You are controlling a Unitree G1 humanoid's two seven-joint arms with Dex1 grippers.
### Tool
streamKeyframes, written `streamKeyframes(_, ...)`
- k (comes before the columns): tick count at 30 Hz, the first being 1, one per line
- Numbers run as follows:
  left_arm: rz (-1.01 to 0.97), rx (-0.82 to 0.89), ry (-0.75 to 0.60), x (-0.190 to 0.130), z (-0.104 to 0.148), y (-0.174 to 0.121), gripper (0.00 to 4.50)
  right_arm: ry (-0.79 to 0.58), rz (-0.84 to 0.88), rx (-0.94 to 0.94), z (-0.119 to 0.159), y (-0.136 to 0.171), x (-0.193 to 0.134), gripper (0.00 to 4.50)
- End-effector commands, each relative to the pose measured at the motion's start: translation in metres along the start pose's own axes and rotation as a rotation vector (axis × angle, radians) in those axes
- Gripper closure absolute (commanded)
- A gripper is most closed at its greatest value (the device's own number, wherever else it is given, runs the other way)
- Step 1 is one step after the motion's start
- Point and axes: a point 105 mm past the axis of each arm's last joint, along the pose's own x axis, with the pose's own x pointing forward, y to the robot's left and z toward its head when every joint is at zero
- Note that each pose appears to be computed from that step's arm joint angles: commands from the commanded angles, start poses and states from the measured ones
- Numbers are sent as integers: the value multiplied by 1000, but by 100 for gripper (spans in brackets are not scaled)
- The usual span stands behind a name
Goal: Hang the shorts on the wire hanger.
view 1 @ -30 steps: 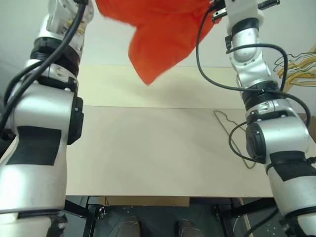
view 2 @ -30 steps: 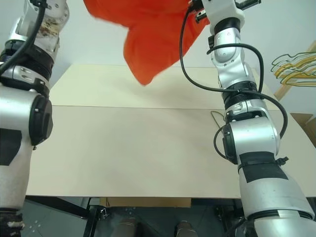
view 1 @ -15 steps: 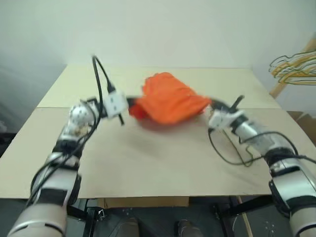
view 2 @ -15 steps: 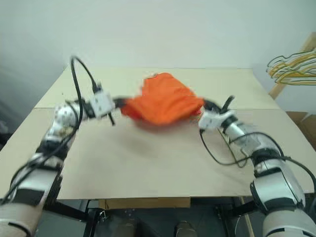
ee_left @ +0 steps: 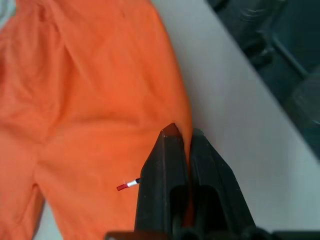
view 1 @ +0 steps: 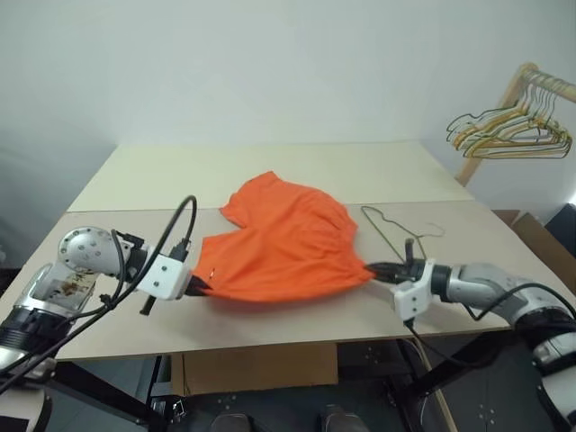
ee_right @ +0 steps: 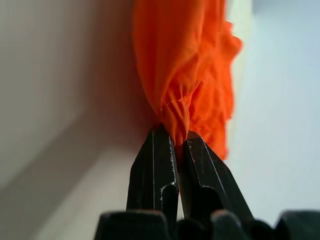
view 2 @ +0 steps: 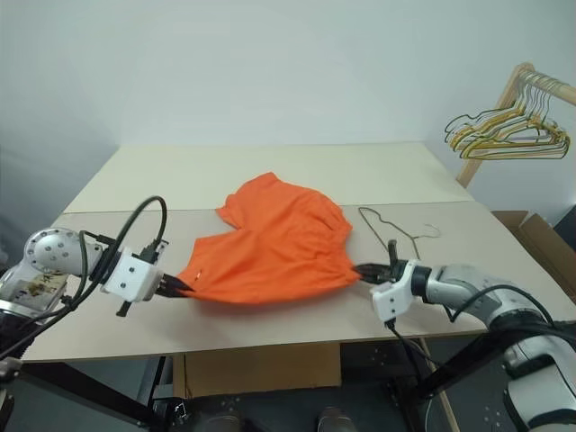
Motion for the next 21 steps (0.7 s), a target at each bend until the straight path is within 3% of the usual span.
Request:
streamKeyframes(1, -27, 22, -5, 4, 7, -3, 450, 45, -37, 20, -1, -15, -3, 446)
streamKeyframes(6, -58, 6, -28, 8, 13, -11, 450, 74, -36, 76, 8, -12, -3, 446)
streamKeyframes(14, -115, 14, 10, 5, 7, -23, 450, 1, 12, 127, 47, 4, -3, 446)
streamKeyframes(19, -170, -1, 13, 1, 7, -33, 450, -6, 29, 159, 58, 11, -4, 446)
streamKeyframes(21, -203, -15, -4, -1, 11, -41, 405, 1, 25, 169, 58, 11, -4, 387)
